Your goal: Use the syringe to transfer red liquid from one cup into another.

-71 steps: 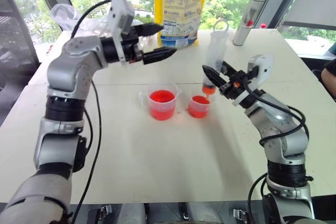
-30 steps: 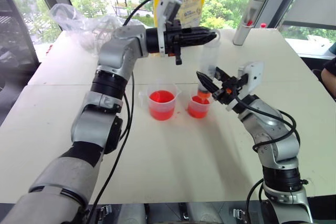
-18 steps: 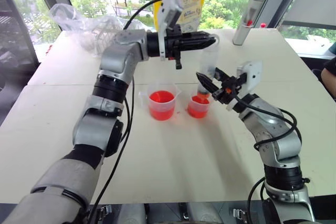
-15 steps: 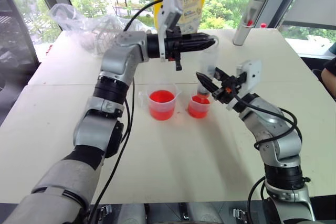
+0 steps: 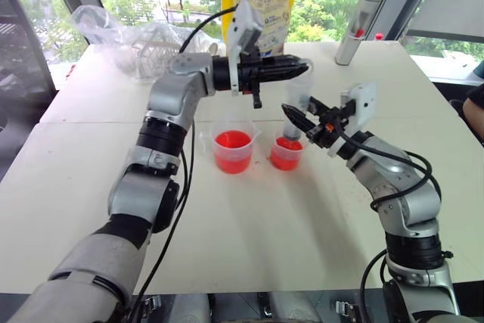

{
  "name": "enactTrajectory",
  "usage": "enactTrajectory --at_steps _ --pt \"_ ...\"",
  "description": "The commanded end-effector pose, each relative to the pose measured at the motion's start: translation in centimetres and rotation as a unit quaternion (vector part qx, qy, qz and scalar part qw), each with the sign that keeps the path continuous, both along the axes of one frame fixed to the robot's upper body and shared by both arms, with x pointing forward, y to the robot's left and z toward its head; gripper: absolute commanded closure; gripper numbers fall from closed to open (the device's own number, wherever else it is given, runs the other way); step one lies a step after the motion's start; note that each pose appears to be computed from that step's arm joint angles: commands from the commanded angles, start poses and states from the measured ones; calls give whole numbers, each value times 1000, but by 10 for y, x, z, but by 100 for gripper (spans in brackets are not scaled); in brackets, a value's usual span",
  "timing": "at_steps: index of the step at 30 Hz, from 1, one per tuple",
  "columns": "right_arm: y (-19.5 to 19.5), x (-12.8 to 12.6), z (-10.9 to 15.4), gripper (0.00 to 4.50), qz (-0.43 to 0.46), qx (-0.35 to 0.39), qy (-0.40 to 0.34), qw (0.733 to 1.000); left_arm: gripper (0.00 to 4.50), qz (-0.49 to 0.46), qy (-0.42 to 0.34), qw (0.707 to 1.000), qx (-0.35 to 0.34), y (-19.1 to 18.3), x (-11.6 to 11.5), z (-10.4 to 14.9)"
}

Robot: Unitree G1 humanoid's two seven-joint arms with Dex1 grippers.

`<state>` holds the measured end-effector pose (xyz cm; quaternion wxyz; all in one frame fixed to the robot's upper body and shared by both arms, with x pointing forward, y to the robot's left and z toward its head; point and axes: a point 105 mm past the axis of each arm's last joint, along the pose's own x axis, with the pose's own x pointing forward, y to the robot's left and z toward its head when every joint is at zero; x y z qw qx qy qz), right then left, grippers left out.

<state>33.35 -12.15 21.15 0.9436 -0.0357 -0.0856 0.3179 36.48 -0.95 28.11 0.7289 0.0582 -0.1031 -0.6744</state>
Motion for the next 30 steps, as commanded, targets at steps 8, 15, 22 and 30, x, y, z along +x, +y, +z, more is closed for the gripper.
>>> enactTrajectory --at_steps 8,15,22,30 --pt "-4 -17 65 313 -2 30 -120 992 444 -12 25 999 41 -7 -4 -21" --pt "1 -16 59 313 6 28 -110 994 190 18 16 1000 7 8 3 3" --pt "3 -17 55 313 10 33 -99 994 51 60 -11 997 -40 31 7 33" --pt "2 -17 50 313 10 36 -89 995 51 113 -24 993 -32 77 -1 33"
